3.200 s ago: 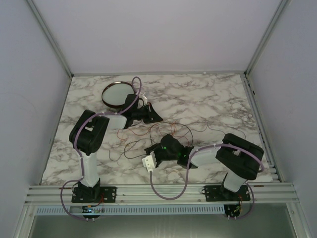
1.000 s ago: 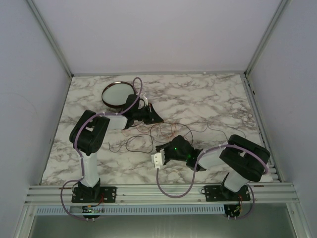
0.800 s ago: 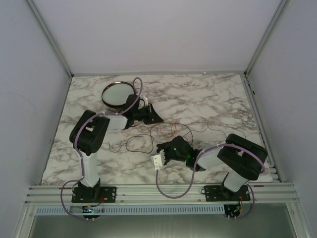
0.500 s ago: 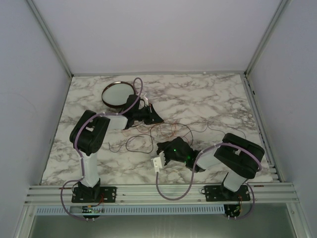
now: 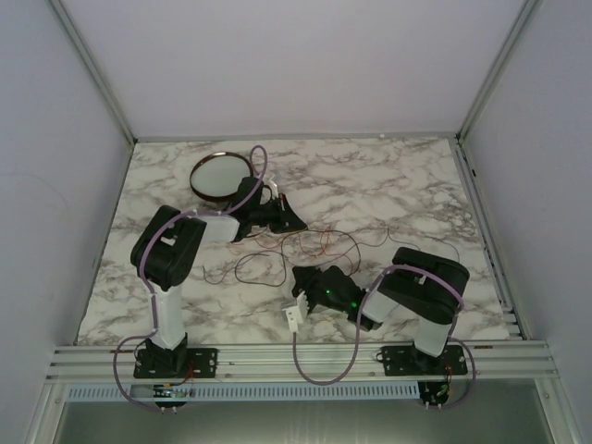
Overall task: Zip-tie the wires
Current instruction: Tie the cable at the center of the board.
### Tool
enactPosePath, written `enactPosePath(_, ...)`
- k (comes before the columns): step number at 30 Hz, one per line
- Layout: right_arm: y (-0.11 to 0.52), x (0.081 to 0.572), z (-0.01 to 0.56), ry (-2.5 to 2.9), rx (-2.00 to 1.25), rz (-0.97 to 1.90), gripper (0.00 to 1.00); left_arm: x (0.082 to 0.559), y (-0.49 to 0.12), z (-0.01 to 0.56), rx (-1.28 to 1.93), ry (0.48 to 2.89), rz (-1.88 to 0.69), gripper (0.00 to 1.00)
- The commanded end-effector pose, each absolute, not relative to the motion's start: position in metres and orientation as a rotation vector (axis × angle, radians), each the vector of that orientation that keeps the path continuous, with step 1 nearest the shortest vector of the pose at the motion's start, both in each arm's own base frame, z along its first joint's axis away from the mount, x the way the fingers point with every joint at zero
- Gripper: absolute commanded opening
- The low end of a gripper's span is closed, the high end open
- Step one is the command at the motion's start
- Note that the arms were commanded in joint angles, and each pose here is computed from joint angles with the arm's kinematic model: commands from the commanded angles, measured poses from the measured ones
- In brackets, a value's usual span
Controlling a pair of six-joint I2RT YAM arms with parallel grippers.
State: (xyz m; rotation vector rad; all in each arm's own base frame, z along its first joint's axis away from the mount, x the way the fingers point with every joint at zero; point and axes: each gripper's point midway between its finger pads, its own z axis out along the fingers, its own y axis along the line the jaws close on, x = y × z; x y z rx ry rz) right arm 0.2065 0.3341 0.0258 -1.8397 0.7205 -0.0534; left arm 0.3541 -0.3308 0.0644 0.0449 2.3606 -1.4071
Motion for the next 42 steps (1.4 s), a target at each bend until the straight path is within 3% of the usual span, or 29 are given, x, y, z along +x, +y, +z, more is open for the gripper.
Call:
enactPosePath(1,0.341,0.203,0.028,0.670,-1.827,-0.069,0.28,0.355,-0.336,0.086,0.069,2.318,-1.435,0.00)
enactPosePath(20,0.357,0.201,0.014,0.601,-1.904,-0.094,0.21,0.354,-0.339,0.085,0.065,2.315,-1.443,0.00)
enactPosePath(25,0.358,0.201,0.011,0.610,-1.916,-0.087,0.13,0.354,-0.340,0.086,0.066,2.310,-1.445,0.00)
enactPosePath(29,0.357,0.200,0.012,0.632,-1.914,-0.070,0.00,0.354,-0.340,0.086,0.066,2.310,-1.445,0.00)
enactPosePath(42,0.360,0.190,0.045,0.800,-1.710,0.202,0.00,0.354,-0.338,0.089,0.072,2.299,-1.434,0.00)
